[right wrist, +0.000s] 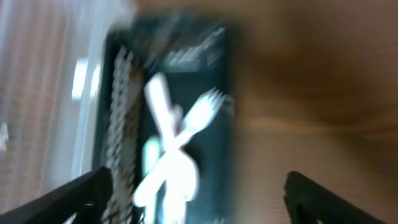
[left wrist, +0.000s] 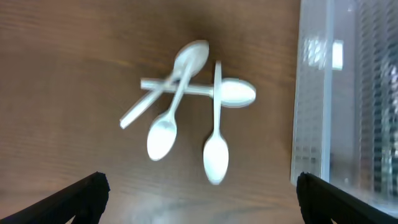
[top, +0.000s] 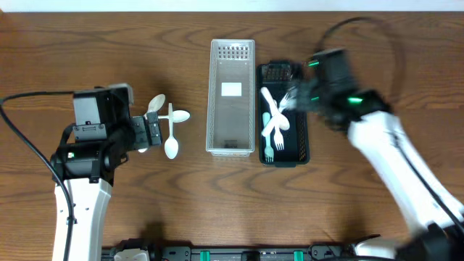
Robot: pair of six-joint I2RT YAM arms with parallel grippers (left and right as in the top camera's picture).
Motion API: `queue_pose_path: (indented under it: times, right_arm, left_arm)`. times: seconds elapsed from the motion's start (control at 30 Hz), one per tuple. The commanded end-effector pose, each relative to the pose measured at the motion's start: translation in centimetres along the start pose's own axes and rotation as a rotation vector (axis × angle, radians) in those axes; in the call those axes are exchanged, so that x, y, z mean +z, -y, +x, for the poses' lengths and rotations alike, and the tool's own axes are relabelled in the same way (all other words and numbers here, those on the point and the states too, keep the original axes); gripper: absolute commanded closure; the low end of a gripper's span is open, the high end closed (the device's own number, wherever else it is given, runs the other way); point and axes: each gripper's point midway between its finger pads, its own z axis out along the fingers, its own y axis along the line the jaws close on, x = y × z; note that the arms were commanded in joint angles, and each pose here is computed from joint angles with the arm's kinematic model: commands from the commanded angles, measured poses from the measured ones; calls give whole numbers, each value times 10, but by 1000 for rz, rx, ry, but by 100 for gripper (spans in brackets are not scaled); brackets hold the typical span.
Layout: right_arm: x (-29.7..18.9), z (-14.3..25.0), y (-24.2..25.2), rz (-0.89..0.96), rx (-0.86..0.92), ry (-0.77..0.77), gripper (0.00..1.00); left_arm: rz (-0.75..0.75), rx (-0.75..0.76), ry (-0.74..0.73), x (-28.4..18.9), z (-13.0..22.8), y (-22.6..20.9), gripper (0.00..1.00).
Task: Pack container
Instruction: 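Withdraw the right gripper to the right side and hold, then lower the left gripper onto a white spoon and grasp it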
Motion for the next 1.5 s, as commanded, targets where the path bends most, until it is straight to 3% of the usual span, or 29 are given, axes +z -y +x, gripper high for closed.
queue_pose_path:
  times: [0.0,0.17,0.37,0.83,0.97,1.2,1.47]
  right_arm:
    - [-43,-38,57,108,114,141,2]
    - [-62,-25,140,260,276,94,1]
    - [-54,14,187,357,382,-49,1]
    - [-15,61,193,363,405,-239,1]
    - [-8,68,194,366,406,-268,1]
    - [-5,71,195,368,407,-282,1]
    - [-7,76,194,371,407,-305,1]
  left_arm:
    - [30,-48,-31,-3,5,5,2]
    - [73,-70,-30,-3,4,12,2]
    - [23,-130,-53,15,0,3,2]
    - [-30,-13,-393,116,4,-4,1]
    - [-11,121,-466,137,21,7,5]
    - [-129,259,-469,148,26,17,7]
    - [-180,193,-464,159,28,16,17]
